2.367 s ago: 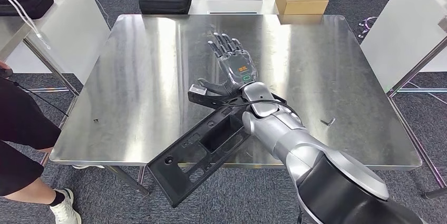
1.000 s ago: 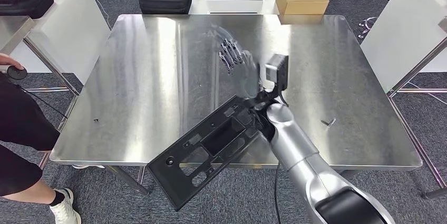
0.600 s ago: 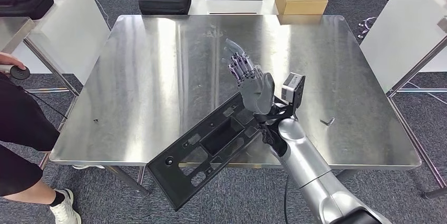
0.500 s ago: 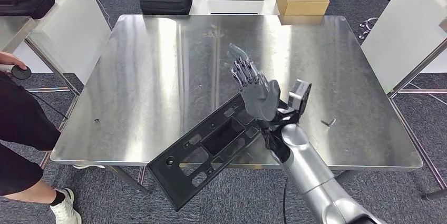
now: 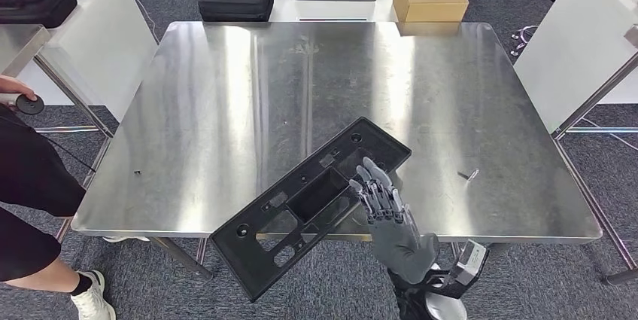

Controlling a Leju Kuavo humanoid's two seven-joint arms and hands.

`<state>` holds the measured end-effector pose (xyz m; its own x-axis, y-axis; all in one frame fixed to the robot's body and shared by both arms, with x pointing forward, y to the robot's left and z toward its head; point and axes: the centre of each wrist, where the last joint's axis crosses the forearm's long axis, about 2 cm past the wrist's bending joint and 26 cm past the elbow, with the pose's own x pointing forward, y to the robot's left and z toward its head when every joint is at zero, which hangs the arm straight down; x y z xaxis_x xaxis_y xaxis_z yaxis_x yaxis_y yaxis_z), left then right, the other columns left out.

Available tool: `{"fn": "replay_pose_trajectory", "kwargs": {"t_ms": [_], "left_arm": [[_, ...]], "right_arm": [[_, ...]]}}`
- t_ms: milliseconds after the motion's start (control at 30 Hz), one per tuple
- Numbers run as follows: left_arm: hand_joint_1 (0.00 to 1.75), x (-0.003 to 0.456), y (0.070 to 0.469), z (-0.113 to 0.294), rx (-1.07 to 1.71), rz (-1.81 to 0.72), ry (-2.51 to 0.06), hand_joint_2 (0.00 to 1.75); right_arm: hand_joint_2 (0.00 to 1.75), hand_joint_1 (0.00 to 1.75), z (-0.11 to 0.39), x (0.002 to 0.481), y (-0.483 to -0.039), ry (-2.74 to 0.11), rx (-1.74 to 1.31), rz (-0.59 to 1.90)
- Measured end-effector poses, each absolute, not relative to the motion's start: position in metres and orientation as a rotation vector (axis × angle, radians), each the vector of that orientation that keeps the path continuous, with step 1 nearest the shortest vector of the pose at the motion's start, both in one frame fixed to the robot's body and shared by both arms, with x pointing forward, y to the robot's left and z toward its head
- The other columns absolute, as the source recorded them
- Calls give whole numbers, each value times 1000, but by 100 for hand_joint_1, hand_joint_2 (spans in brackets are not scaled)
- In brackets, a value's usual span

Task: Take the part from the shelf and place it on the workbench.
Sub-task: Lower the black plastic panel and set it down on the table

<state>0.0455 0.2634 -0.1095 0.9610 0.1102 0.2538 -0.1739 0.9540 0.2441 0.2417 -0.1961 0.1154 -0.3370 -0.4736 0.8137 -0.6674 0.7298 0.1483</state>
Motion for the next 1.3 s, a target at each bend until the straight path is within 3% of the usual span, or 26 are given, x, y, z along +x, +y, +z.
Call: {"fn": "replay_pose_trajectory", "kwargs": {"t_ms": [600, 1300], "left_arm": [[0, 46, 263, -110, 252, 123, -256, 0], [0, 45, 263, -110, 252, 137, -257, 0]], "right_arm": [[0, 0, 114, 218, -208, -2023, 767, 241], [0, 0, 99, 224, -241, -2033, 629, 268]]}}
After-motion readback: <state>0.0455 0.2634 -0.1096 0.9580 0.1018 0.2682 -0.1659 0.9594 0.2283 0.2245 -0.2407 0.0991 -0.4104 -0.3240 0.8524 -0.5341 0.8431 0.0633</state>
